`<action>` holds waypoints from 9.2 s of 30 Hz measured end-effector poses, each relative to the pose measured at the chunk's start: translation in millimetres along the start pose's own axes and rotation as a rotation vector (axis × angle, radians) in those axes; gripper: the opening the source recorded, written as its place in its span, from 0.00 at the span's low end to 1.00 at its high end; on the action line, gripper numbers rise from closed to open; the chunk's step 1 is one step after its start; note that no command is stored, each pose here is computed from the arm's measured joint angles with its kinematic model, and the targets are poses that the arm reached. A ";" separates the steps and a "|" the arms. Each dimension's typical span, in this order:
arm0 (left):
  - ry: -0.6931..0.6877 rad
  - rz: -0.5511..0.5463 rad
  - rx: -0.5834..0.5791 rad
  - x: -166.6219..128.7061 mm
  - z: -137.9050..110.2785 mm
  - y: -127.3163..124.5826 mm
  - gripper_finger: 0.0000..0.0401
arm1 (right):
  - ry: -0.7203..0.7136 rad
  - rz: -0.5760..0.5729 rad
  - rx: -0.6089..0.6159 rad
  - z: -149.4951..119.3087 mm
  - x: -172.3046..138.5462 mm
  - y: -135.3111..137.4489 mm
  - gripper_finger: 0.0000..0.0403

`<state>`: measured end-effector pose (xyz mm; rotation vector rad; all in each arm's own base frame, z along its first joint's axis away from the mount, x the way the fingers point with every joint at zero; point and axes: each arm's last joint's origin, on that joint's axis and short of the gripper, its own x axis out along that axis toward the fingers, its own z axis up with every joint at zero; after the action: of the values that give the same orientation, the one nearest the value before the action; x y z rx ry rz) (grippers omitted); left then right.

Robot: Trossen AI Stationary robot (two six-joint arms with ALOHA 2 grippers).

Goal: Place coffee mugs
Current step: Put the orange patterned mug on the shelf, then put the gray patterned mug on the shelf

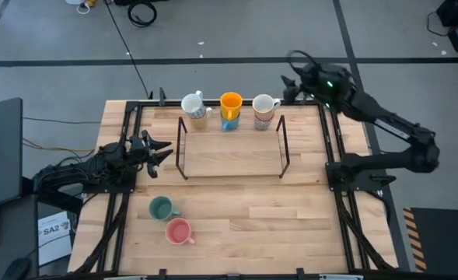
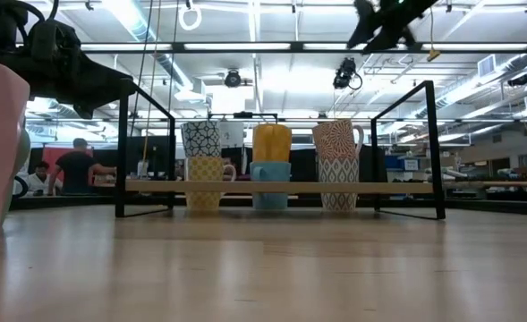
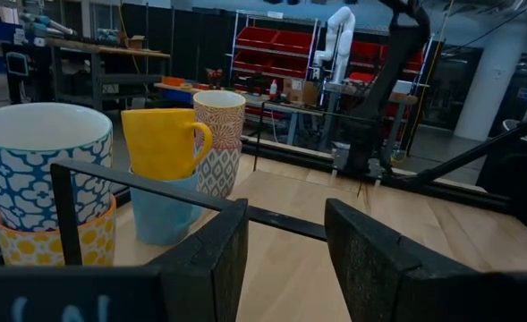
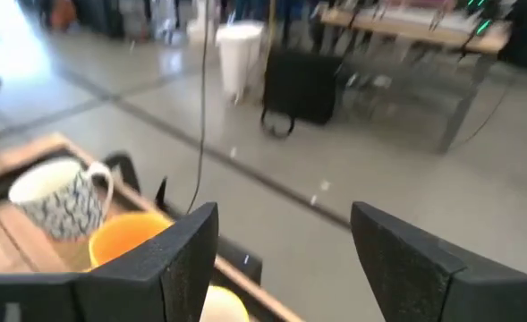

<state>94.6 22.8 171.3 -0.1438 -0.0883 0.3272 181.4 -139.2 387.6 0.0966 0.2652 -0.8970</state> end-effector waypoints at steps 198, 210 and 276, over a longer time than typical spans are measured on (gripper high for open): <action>0.007 0.000 0.002 0.0 -0.6 0.0 0.39 | 0.745 0.813 -0.663 -117.0 27.9 113.3 0.12; 0.007 0.000 0.002 0.0 -0.7 0.1 0.39 | 0.742 0.806 -0.666 -116.9 28.2 113.2 0.17; 0.008 0.001 0.002 0.0 -0.7 0.1 0.39 | 0.357 0.366 -0.362 -16.6 84.8 -2.2 0.33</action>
<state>94.7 22.8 170.7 -0.1433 -0.0803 0.3278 226.9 -201.8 348.9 -0.0319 0.7147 -0.4524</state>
